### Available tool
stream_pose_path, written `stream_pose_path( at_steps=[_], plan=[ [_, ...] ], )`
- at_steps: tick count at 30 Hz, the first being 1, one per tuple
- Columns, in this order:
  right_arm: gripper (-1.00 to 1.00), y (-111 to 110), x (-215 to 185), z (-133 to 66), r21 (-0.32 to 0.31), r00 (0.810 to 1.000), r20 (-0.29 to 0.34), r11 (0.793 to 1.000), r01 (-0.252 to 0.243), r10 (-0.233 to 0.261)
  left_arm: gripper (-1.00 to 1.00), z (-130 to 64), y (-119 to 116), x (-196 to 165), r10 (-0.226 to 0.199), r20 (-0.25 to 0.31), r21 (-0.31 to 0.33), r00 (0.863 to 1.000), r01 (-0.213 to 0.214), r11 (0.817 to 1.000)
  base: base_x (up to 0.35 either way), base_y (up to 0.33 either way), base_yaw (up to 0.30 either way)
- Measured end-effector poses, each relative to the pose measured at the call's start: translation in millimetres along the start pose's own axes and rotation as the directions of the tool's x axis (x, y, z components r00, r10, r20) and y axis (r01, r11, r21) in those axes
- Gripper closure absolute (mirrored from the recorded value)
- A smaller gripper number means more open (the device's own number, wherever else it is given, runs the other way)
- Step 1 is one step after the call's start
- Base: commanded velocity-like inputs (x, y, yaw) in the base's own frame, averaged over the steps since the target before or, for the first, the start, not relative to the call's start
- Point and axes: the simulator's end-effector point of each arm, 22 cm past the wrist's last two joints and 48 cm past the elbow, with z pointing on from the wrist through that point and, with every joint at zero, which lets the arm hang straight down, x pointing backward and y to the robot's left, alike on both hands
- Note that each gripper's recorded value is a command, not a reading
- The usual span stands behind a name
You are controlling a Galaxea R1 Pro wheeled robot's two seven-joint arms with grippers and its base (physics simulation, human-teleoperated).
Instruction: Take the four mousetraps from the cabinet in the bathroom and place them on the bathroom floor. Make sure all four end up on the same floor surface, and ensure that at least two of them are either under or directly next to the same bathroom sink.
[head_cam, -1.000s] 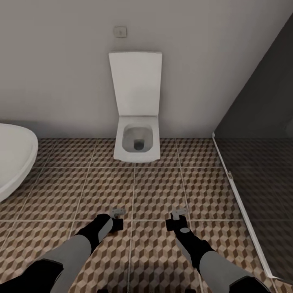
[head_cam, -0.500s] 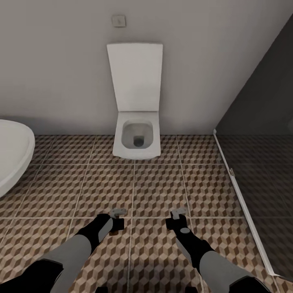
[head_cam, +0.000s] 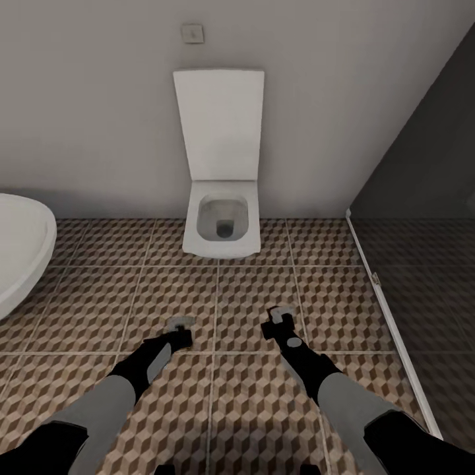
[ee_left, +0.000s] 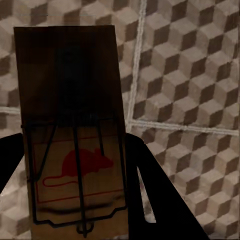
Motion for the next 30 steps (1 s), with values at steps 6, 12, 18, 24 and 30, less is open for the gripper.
stream_pose_path(
  at_steps=[6, 12, 18, 24, 30],
  plan=[
    [1.0, 10, -35, 7.4, -0.086, 1.0, 0.023, 0.996, 0.011, -0.009, 1.0, -7.5, -6, -45, 0.005, 0.108, 0.015, 0.994, -0.006, 1.0, 0.0, 0.0, 0.0],
    [1.0, 14, -35, 8.2, -0.104, 1.0, 0.016, 0.994, 0.015, -0.013, 1.0, -7.6, 26, -58, 0.002, 0.221, -0.03, 0.975, 0.005, 1.0, 0.0, 0.0, 0.0],
    [1.0, 14, -31, 8.2, -0.105, 1.0, 0.008, 0.994, 0.016, -0.015, 1.0, -4.5, 36, -44, -0.005, 0.218, -0.045, 0.976, 0.015, 0.999, 0.0, 0.0, 0.0],
    [1.0, 13, -31, 8.2, -0.103, 1.0, 0.008, 0.995, 0.017, -0.016, 1.0, -4.4, 22, -26, -0.001, 0.048, -0.017, 0.999, 0.002, 1.0, 0.0, 0.0, 0.0],
    [1.0, 11, -30, 8.1, -0.101, 1.0, 0.009, 0.995, 0.018, -0.018, 1.0, -9.5, 11, -39, 0.007, 0.035, 0.004, 0.999, -0.007, 1.0, 0.0, 0.0, 0.0]
  ],
)
